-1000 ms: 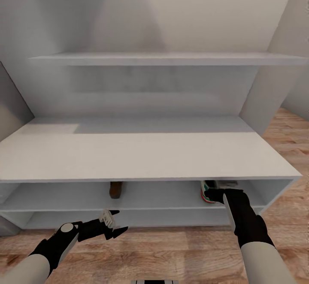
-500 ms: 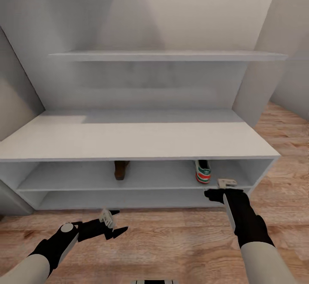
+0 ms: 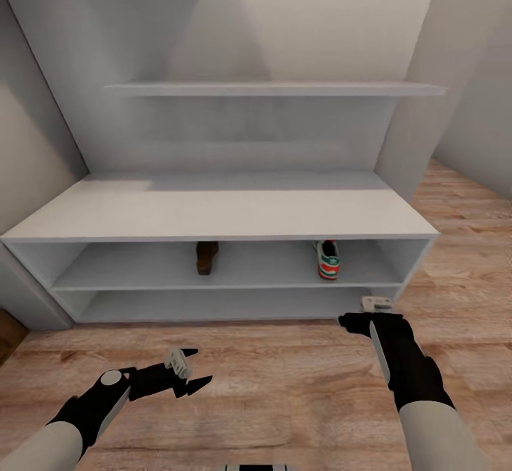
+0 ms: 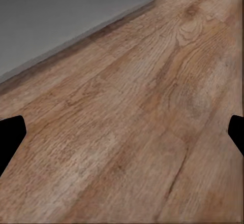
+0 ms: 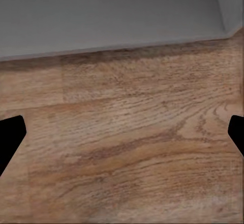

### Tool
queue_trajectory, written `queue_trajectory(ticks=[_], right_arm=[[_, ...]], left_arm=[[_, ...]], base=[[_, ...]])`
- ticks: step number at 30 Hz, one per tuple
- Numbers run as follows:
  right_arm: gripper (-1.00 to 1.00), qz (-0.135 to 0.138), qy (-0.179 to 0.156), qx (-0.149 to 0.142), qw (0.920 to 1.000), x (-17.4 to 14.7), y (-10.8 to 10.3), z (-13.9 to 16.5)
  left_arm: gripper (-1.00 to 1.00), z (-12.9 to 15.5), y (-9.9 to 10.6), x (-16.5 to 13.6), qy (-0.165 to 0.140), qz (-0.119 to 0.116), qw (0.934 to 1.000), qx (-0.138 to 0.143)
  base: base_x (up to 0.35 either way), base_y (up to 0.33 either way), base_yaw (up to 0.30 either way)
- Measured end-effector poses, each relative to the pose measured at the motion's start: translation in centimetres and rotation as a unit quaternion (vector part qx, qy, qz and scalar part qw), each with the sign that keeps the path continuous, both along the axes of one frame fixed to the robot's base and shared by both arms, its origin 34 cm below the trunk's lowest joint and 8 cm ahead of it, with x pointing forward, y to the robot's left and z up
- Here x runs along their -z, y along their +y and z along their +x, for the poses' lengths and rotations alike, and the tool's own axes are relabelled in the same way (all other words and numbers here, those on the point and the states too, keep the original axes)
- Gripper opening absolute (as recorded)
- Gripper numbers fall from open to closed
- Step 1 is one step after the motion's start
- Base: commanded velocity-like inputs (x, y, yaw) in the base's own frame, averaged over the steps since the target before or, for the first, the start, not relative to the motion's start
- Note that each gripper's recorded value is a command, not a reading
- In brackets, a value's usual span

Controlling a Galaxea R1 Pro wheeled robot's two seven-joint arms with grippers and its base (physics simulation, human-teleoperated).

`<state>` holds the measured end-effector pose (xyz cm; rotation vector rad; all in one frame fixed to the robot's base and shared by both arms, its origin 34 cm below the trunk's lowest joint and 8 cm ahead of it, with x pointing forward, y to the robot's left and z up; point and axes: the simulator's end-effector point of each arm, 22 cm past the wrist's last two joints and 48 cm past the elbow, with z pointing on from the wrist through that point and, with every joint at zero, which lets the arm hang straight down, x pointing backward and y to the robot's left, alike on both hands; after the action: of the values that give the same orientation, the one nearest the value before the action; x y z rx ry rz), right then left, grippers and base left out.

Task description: Pick up the two gym shoes and the two sandals from the corridor floor and place them onto the hallstand (shoe rack) in the corridor, making sure they are on the rack and not on the floor. Arrange them so the two gym shoes are next to each other and the two sandals are next to each other.

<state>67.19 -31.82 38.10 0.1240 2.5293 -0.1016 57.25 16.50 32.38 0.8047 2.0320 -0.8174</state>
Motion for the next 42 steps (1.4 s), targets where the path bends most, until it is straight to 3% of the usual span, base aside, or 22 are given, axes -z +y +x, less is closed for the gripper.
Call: queue_trajectory(ticks=[19, 20, 23, 30, 37, 42], right_arm=[[1.0, 0.008, 0.001, -0.001, 1.0, 0.6, 0.2, -0.5], [1.0, 0.005, -0.021, -0.003, 0.9998, 0.0, 0.1, 0.2], [1.0, 0.001, -0.042, -0.004, 0.9991, -0.6, 0.0, 1.0], [1.0, -0.001, -0.066, -0.005, 0.9978, -2.1, 0.0, 1.6], [1.0, -0.008, -0.137, -0.014, 0.9904, -4.7, 0.0, 3.3], [1.0, 0.014, -0.065, -0.022, 0.9976, 2.6, 1.6, -0.8]], left_arm=[[1.0, 0.1, 0.0, -0.1, -0.001, -0.001, 1.0, -0.001], [1.0, 0.1, 0.1, -0.1, -0.001, 0.0, 1.0, -0.001], [1.0, 0.1, 0.0, -0.1, -0.001, 0.0, 1.0, -0.001], [1.0, 0.4, 0.0, -1.1, -0.01, -0.001, 0.9999, -0.001], [1.0, 0.9, 0.1, -2.6, -0.025, 0.0, 0.9997, -0.002], [1.0, 1.2, 0.1, -3.7, -0.035, 0.0, 0.9994, -0.003]], base=[[-0.015, 0.0, 0.0], [0.0, 0.0, 0.0], [0.0, 0.0, 0.0], [0.0, 0.0, 0.0], [0.0, 0.0, 0.0], [0.0, 0.0, -0.001]])
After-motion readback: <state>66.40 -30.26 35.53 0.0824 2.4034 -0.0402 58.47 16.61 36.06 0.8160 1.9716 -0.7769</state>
